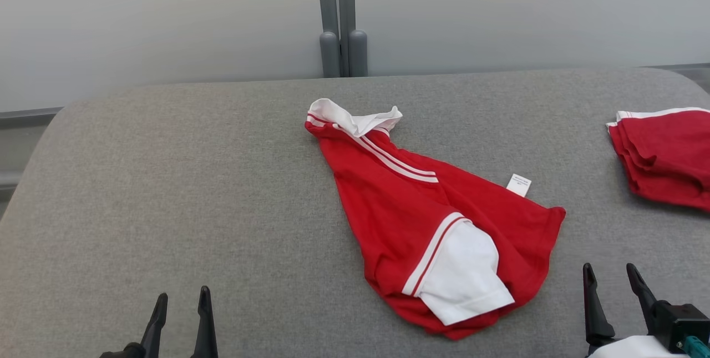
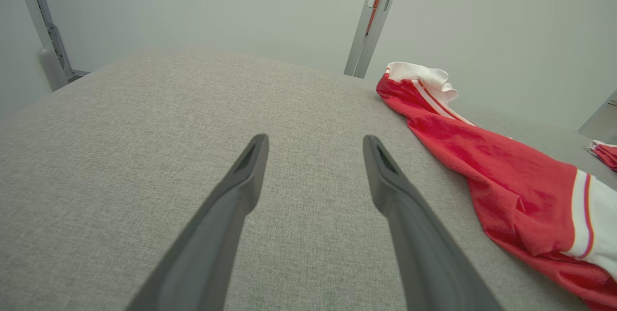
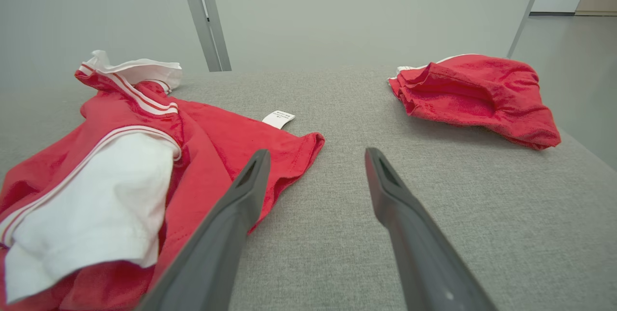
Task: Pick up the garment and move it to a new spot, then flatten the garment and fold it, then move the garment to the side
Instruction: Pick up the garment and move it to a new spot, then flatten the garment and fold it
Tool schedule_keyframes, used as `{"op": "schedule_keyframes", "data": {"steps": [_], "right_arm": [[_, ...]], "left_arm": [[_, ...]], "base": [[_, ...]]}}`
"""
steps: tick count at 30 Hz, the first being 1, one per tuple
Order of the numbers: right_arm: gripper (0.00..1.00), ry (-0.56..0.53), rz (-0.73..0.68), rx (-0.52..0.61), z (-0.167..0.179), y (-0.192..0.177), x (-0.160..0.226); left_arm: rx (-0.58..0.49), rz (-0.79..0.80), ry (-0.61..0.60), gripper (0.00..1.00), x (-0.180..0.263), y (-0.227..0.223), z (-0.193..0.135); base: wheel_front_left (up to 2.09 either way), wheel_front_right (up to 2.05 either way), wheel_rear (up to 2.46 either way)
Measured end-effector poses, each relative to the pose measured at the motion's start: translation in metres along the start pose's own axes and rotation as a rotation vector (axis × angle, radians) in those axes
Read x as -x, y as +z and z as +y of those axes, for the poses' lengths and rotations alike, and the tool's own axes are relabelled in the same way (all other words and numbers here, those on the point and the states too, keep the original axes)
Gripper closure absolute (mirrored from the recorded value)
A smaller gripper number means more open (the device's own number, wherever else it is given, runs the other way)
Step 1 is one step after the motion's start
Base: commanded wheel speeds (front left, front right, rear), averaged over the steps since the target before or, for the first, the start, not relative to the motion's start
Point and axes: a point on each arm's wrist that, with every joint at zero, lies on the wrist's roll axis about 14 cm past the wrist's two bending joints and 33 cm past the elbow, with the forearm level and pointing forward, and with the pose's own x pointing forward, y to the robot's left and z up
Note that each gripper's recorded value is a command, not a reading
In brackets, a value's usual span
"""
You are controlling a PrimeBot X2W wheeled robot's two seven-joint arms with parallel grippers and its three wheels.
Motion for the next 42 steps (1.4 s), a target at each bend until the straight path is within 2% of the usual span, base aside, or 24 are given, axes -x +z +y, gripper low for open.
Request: {"op": "schedule_keyframes", "data": {"steps": [14,22,26,31,35,42], "right_arm": [[0.00,0.052,0.001,0.023,0.016,0.000,-0.001],[0.00,0.141,-0.068,0.045,0.045,0.022,-0.011],[0.00,0.265,0.030,-0.006,0.084,-0.009,-0.008],[0.00,0.308,0.128,0.024,0.086,-0.034,-0.026],[0.00,0.366,0.158,0.031,0.103,-0.039,-0.039],[0.00,0.405,0.200,0.007,0.115,-0.048,-0.044]], "left_arm": [[0.006,-0.011,-0.015,0.00,0.000,0.003,-0.006],[0.007,-0.006,-0.022,0.00,-0.003,0.002,-0.009],[0.008,-0.008,-0.017,0.00,-0.004,0.002,-0.007],[0.011,0.004,-0.012,0.00,-0.003,-0.001,-0.007],[0.014,0.005,0.002,0.00,-0.003,-0.002,-0.003],[0.025,0.010,0.022,0.00,0.002,-0.004,0.000]], "base": [[0.00,0.00,0.00],[0.00,0.00,0.00],[0.00,0.00,0.00],[0.00,0.00,0.00],[0.00,0.00,0.00],[0.00,0.00,0.00]]}}
